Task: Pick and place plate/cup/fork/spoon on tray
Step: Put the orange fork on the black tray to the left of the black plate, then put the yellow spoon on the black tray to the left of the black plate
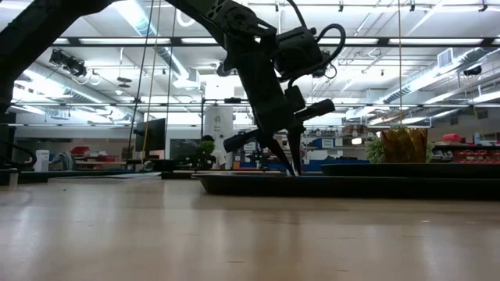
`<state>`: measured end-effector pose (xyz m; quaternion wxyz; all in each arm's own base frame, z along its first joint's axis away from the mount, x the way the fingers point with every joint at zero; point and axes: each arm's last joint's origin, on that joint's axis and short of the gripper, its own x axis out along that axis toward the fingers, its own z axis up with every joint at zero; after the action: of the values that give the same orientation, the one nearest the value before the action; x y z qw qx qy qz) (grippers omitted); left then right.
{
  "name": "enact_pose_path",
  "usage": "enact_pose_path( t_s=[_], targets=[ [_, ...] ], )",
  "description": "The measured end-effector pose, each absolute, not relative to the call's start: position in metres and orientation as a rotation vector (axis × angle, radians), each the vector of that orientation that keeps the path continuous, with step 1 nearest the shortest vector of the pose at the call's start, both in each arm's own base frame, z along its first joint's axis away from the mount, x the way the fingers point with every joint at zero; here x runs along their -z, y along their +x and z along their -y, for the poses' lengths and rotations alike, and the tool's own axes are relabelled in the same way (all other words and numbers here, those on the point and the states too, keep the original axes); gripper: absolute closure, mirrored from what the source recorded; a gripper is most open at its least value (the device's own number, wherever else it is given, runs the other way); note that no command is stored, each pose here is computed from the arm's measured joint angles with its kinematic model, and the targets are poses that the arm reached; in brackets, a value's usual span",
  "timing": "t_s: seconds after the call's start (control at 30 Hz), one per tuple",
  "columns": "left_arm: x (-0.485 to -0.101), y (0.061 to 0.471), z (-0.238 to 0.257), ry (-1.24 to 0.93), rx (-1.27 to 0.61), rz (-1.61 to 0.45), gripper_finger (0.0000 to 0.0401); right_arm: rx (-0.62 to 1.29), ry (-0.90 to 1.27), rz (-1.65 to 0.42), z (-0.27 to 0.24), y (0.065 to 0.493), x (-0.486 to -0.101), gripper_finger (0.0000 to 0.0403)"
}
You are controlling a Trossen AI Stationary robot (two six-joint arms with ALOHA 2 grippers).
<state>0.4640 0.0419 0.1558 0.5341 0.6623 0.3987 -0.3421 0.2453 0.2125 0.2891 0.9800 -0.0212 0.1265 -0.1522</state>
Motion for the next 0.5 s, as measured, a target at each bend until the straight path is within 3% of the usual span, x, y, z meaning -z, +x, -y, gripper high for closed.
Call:
enact_pose_path(
  t_s=[0.3, 0.5],
  targets=[
    [-0.156, 0.464, -0.042, 1.529, 0.775, -0.973, 0.0329, 0.306, -0.041, -0.254, -0.213, 0.245, -0.289, 0.0280],
    [-0.156, 0.465, -0.032, 1.402, 0.602, -1.074, 0.0322, 0.307, -0.042, -0.255, -0.212, 0.245, -0.289, 0.0280]
  ],
)
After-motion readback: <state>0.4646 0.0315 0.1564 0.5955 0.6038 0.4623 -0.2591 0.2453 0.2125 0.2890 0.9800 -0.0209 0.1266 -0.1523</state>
